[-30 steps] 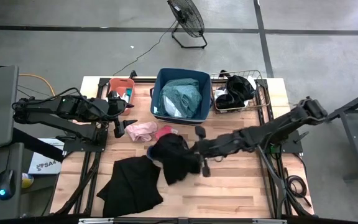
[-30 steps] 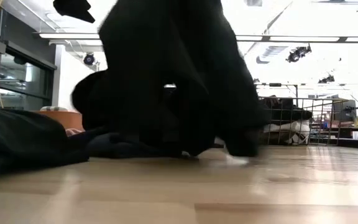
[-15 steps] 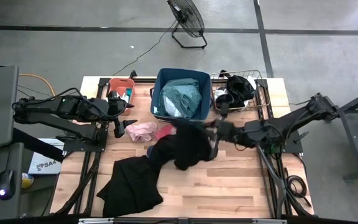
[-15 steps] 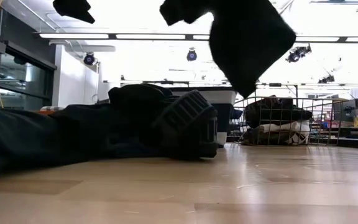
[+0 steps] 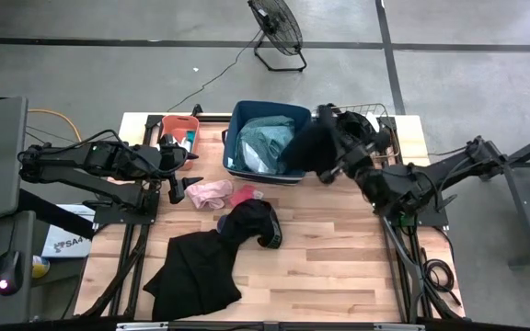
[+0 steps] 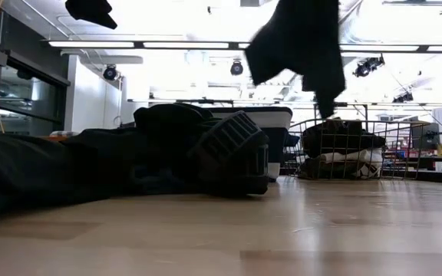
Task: Pick & Place Cloths
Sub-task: Put the bottom black boxer into the gold wire basket
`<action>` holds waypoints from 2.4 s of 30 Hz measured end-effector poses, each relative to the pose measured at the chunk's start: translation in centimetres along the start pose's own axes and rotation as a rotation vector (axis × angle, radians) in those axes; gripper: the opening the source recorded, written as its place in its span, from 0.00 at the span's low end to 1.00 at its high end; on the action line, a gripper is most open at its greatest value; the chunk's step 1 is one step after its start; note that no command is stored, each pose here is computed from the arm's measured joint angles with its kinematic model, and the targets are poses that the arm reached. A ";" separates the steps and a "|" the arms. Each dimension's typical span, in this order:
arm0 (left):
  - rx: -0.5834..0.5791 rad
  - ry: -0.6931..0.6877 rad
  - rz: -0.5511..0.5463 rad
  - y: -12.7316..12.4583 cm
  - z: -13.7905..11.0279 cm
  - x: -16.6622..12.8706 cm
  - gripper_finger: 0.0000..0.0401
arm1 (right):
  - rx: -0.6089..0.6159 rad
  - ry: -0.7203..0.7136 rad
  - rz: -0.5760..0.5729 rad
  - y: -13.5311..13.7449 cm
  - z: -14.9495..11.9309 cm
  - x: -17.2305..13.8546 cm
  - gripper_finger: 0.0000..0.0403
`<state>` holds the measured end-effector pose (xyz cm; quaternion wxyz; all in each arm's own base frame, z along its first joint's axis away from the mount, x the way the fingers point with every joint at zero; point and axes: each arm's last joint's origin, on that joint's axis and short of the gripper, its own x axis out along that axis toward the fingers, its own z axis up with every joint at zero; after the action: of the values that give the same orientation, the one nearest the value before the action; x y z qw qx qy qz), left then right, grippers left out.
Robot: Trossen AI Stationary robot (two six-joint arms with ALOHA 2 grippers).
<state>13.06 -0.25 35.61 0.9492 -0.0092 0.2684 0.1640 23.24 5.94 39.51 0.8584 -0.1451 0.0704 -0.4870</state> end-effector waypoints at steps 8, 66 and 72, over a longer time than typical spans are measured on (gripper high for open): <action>-0.001 0.000 0.000 0.0 0.0 0.0 0.76 | -0.024 0.115 -0.269 -2.6 -0.2 2.3 0.01; -0.007 0.033 0.006 0.1 -0.3 0.0 0.76 | 0.169 1.262 -0.482 -11.1 -19.4 15.4 0.01; -0.008 0.034 0.007 0.1 -0.3 0.0 0.76 | 0.165 1.273 -0.550 -10.7 -20.5 16.2 0.02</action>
<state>12.85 -0.23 35.33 0.9439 -0.0150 0.2839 0.1681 17.46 -16.82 23.82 0.5039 0.2214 0.4832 -0.6809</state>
